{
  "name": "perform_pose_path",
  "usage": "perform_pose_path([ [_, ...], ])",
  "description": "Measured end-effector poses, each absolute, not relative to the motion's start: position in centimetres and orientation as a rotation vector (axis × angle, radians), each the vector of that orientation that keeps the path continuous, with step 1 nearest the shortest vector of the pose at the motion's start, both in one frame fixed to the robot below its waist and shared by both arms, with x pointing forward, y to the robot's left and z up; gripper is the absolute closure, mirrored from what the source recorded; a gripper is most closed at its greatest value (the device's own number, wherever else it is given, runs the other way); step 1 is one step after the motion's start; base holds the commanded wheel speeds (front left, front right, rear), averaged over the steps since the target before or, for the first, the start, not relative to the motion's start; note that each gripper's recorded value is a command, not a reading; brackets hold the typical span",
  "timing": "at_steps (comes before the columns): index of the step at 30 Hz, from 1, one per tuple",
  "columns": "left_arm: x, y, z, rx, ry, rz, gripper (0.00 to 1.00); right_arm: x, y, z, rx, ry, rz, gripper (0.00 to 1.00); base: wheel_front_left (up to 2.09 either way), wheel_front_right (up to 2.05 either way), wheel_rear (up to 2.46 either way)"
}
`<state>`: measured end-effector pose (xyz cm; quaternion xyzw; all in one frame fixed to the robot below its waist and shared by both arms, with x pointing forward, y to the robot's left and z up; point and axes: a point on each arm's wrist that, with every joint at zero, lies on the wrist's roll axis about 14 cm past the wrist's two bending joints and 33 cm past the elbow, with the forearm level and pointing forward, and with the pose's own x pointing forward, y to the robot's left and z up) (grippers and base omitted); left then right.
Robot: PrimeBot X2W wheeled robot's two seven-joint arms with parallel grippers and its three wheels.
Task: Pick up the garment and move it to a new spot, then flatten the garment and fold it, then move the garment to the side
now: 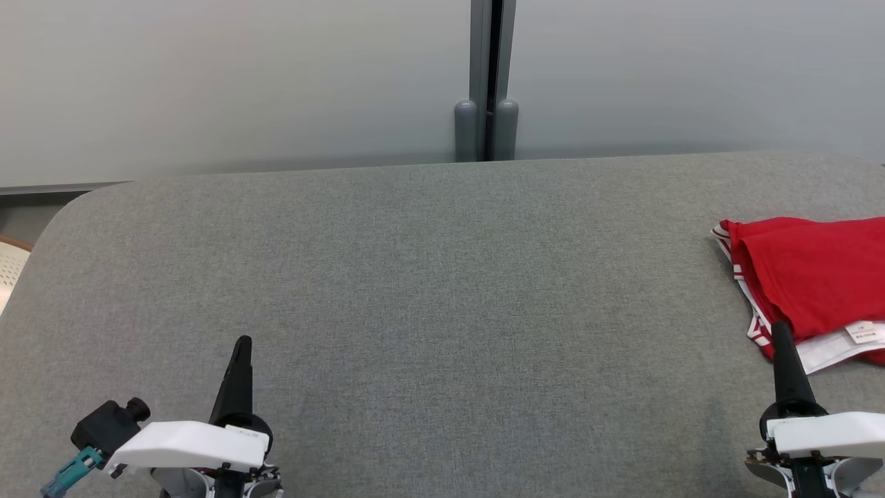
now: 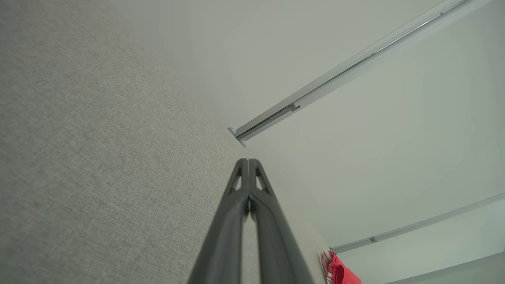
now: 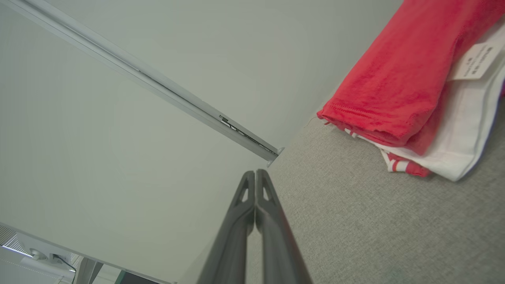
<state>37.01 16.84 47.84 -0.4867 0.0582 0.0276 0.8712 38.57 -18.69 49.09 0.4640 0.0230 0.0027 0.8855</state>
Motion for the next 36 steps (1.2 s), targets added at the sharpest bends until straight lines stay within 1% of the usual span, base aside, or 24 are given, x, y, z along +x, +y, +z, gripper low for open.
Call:
perform_pose_path([
  [36,38.0,18.6,48.9,-1.341,0.082,0.048,1.0,38.8,-19.4,49.7,1.315,0.037,-0.016,1.0,0.0,0.0,0.0],
])
